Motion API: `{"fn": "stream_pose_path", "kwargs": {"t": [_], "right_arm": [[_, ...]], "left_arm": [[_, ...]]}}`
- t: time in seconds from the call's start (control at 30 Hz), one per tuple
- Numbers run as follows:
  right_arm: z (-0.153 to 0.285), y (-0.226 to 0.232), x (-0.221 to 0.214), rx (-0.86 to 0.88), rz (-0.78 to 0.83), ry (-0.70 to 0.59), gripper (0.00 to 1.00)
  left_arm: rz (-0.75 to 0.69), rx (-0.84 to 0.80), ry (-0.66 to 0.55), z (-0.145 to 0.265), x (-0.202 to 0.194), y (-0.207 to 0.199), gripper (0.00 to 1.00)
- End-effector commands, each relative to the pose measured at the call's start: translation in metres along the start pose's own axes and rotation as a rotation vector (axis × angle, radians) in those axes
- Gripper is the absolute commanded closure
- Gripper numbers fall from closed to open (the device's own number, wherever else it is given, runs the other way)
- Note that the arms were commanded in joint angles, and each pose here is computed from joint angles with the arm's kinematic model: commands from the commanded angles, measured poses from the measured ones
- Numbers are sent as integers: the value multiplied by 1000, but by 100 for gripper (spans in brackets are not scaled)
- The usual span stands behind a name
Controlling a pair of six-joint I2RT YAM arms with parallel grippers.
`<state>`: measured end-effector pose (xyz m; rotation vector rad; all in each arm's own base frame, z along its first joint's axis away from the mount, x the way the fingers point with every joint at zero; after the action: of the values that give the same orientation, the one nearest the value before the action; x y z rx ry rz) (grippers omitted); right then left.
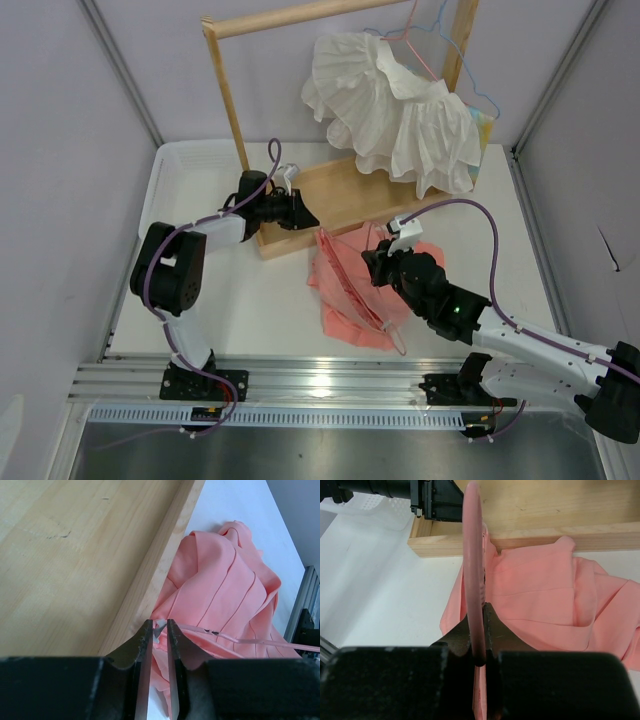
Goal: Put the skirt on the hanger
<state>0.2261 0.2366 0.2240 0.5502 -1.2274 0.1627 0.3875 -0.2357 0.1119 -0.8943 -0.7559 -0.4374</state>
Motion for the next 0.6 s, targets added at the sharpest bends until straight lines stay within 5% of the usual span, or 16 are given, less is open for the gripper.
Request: {"fn": "stream_pose_path", "kwargs": {"t": [0.0, 0.23, 0.57], "right_arm": [[0, 7, 35, 4, -25, -96, 100], [-2, 8, 37, 12, -8, -109, 100], [-5, 13, 38, 44, 18, -132, 100]], "left_arm": [[-61, -22, -23, -4, 14, -4, 80], [-69, -19, -18, -7, 15, -9, 98], [-75, -17, -23, -8, 22, -15, 100]]}}
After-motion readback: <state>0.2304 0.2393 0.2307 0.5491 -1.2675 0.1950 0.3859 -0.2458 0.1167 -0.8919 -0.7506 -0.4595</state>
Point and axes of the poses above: each gripper's point midway between its finger pads, its own z axis back along the fingers, its own y axis along the line the jaws close on, x = y × z, the point moved 2 cm from there along z, back along the fingers, and after that the axes turned 4 degrees about -z, right-handed, at the moved point
